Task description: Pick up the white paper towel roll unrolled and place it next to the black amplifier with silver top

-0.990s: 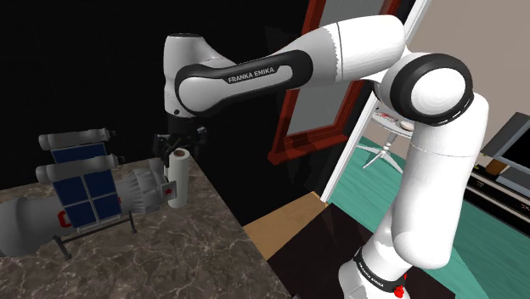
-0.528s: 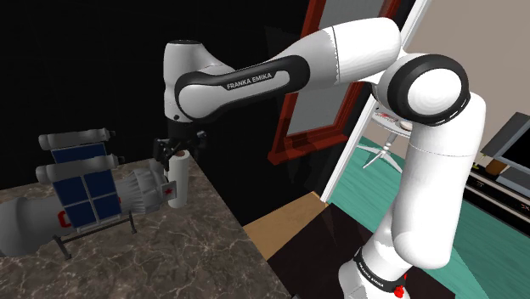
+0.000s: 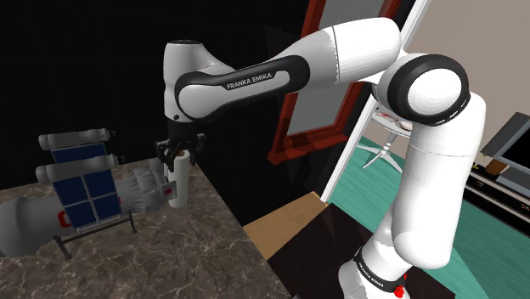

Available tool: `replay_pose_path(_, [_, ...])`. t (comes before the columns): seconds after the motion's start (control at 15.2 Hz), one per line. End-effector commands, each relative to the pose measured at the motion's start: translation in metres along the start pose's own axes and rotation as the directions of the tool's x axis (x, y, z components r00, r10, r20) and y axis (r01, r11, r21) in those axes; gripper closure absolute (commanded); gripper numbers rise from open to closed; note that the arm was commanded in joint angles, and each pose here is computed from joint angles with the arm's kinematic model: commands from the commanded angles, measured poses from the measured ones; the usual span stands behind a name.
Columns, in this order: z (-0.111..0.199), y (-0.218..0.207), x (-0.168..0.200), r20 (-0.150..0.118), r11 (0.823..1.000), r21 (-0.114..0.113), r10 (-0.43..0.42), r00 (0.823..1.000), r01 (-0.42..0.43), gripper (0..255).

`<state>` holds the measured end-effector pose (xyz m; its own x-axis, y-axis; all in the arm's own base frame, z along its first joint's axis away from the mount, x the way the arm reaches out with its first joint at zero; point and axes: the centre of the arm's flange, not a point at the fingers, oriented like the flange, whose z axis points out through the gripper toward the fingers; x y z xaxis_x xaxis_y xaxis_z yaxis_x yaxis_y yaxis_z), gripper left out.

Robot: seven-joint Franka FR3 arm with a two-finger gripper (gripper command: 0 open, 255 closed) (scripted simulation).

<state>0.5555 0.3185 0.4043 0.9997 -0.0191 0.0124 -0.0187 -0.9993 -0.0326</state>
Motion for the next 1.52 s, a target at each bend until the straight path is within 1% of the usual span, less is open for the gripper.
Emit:
replay_pose_path(0.0, [0.0, 0.0, 0.0, 0.0, 1.0, 0.0, 0.0, 1.0, 0.0, 255])
replay_pose_path(0.2, [0.0, 0.0, 0.0, 0.0, 1.0, 0.0, 0.0, 1.0, 0.0, 255])
replay_pose_path(1.45, [-0.1, -0.003, 0.001, 0.0, 1.0, 0.0, 0.0, 1.0, 0.0, 255])
